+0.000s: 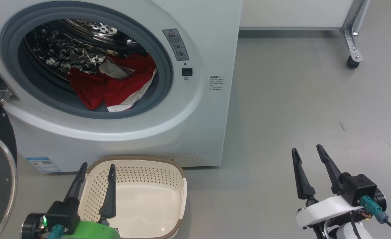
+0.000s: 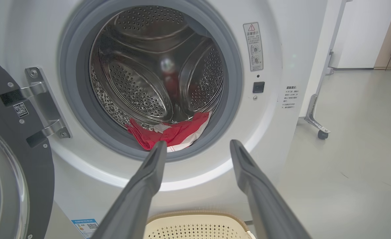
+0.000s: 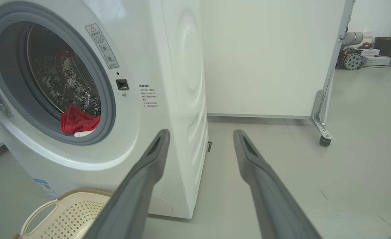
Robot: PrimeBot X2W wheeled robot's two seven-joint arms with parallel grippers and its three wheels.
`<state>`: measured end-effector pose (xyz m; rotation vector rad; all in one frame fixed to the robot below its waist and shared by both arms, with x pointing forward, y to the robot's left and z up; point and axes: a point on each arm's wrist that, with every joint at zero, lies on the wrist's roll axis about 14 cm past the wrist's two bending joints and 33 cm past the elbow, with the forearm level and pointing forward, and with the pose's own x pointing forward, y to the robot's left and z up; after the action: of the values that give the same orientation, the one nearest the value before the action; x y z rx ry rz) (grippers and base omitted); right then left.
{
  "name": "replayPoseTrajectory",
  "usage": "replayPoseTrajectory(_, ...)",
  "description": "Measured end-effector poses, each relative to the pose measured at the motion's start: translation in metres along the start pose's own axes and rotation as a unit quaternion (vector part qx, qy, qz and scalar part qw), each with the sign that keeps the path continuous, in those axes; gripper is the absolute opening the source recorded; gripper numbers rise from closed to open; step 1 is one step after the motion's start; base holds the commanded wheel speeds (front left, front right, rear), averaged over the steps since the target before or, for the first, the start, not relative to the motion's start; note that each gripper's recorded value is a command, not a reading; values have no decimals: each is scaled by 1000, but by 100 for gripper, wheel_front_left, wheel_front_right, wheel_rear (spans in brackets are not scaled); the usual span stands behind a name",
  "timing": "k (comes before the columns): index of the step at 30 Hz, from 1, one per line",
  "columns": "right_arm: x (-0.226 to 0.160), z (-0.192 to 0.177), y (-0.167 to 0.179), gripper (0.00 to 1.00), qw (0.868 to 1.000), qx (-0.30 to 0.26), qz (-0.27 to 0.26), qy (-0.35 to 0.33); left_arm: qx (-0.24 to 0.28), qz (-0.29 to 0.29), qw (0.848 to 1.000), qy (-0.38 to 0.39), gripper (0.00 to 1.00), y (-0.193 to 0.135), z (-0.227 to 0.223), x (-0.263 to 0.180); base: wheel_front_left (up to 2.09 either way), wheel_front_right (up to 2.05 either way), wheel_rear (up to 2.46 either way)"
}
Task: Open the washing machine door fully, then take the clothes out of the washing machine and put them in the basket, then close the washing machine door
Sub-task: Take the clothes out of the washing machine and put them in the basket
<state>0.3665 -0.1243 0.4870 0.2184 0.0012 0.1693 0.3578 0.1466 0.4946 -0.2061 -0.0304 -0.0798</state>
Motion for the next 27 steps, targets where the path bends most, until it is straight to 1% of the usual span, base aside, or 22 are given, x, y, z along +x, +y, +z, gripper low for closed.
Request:
replayPoseTrajectory(10, 2, -14, -9, 100, 1000, 5, -14, 21, -1, 3, 1000, 31, 100, 3, -20, 8, 0, 0, 0)
replayPoseTrajectory(16, 7, -20, -19, 100, 999, 3, -26, 29, 8, 3, 998, 56, 100, 11, -36, 19, 0, 0, 0)
replayPoseTrajectory(20, 9, -27, -30, 100, 998, 0, -40, 40, 17, -7, 998, 54, 100, 12, -35, 45, 0, 0, 0)
replayPoseTrajectory(27, 19, -34, -46, 100, 997, -3, -59, 47, 35, -11, 998, 49, 100, 28, -29, 101, 0, 0, 0)
